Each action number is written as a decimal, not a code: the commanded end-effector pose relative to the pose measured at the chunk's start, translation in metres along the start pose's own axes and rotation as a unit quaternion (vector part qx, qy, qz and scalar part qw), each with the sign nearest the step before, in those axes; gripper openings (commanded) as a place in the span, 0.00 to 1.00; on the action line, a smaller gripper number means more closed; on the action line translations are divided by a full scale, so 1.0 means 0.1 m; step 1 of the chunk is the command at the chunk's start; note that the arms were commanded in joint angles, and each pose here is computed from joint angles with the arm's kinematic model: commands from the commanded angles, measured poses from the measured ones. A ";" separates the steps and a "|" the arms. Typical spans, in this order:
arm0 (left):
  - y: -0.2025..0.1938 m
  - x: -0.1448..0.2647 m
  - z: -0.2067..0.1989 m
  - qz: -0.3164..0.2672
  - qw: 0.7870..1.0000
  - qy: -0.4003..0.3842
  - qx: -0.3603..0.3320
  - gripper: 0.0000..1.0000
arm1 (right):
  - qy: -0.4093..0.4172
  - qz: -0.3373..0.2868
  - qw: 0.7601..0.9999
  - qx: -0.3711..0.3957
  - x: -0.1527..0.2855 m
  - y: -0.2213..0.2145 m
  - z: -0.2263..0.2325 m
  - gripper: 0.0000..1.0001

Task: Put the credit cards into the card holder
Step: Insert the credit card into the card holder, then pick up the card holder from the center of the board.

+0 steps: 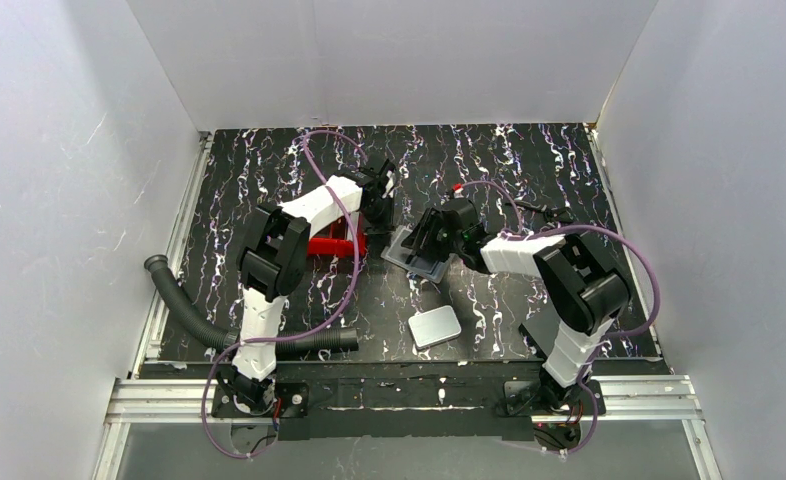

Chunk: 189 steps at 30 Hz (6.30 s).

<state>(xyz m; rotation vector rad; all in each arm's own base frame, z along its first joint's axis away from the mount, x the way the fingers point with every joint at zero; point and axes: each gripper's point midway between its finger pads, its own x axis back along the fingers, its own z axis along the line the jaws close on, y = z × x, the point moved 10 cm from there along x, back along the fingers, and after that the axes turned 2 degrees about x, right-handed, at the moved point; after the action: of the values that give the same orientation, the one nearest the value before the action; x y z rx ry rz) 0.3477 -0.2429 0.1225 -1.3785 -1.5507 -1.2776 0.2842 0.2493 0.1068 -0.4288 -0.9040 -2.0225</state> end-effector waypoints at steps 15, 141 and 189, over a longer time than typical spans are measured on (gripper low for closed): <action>-0.16 0.21 -0.07 0.007 0.999 -0.035 0.000 0.02 | 0.013 0.061 0.996 0.069 0.22 -0.11 -0.05 0.46; -0.59 -0.11 -0.23 0.012 0.998 -0.048 0.040 0.07 | 0.023 0.110 0.993 0.028 0.42 0.59 -1.11 0.70; -0.87 2.92 0.54 -0.174 0.878 -0.445 -0.006 0.98 | 0.443 0.122 0.850 0.260 1.76 0.64 1.03 0.01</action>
<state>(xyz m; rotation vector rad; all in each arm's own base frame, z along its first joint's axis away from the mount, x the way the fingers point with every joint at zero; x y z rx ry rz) 0.2243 -0.0955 0.3601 -1.4983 -2.5507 -0.9955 0.2515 0.1914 0.2448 0.3332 -0.7138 -1.5667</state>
